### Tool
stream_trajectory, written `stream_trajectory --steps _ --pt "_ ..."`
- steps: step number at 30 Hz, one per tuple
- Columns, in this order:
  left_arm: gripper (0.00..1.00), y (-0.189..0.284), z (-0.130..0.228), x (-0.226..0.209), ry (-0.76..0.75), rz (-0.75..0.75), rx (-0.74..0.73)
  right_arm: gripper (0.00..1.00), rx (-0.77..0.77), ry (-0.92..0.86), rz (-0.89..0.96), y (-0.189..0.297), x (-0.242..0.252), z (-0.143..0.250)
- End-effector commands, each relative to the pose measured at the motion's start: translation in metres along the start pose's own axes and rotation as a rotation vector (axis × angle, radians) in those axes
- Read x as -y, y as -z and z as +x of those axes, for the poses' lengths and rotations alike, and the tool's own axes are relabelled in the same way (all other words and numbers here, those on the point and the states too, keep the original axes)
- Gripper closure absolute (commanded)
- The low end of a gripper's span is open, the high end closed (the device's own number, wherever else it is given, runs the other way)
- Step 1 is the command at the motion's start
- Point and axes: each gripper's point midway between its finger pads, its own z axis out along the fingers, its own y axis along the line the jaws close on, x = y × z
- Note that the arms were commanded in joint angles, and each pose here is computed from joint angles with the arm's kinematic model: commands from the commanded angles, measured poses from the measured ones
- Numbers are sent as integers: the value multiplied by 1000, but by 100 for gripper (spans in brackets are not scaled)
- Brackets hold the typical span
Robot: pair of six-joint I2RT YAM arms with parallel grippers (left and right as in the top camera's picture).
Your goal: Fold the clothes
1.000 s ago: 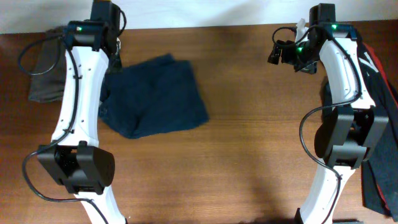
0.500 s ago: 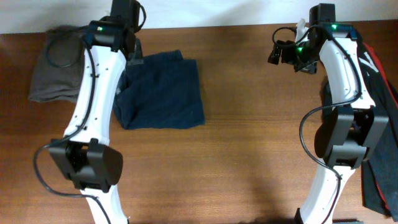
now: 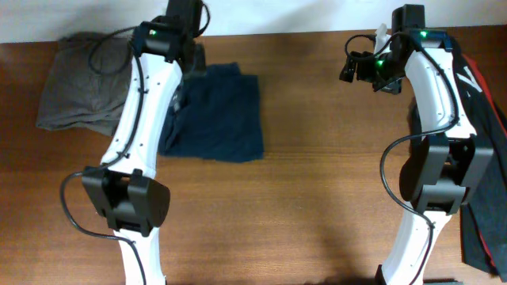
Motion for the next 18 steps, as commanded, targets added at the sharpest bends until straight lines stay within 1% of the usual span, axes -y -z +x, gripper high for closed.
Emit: stream_trajectory --steps 1,5,10,14,18 --pt "100 19 -18 21 -15 57 82 0 -30 17 -5 -16 -13 7" --pt "100 9 -9 42 -37 115 47 1 -31 45 -15 -19 -28 9" --pt "100 -6 0 59 -65 124 16 1 -22 55 -21 -29 -42 10" --pt "100 -4 -7 70 -67 145 55 0 -16 33 -25 -41 -43 12" --pt "100 2 -12 86 -77 172 94 3 -35 16 -24 -55 -39 16"
